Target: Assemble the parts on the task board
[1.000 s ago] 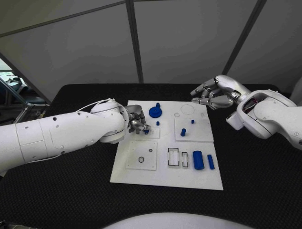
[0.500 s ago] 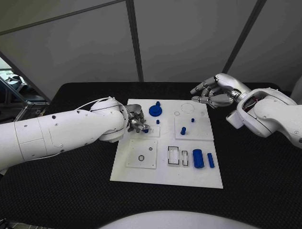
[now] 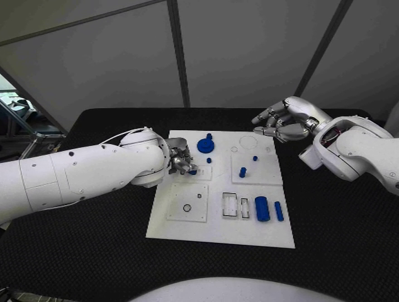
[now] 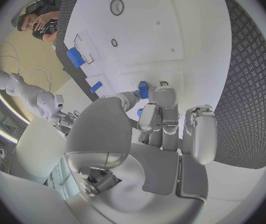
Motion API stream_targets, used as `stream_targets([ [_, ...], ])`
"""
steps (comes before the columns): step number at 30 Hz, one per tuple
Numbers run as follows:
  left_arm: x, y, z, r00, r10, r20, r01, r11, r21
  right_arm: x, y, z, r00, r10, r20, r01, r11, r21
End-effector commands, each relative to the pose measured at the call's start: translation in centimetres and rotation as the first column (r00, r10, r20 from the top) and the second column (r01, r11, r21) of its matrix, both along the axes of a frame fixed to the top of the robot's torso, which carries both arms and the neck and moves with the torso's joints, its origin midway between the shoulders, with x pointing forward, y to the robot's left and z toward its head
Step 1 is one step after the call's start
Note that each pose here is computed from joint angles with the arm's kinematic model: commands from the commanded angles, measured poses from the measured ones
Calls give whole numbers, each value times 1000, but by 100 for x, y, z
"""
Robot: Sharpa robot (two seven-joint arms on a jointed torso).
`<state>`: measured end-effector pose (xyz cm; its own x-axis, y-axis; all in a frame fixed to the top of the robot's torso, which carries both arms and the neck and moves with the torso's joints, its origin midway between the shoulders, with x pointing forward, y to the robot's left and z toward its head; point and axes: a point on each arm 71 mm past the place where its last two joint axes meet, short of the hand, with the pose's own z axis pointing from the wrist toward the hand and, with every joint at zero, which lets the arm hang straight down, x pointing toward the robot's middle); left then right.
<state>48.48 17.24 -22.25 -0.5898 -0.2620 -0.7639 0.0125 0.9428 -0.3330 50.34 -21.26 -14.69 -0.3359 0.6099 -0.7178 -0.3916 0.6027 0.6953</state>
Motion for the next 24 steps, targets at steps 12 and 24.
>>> stream_targets([
  [12,-4,-36,-43,999,-4,-38,4,1000,16,-9,16,18,1000,15,6,-15,1000,1],
  [24,18,-77,-47,999,0,-35,0,1000,14,-10,30,21,1000,16,9,-16,1000,3],
])
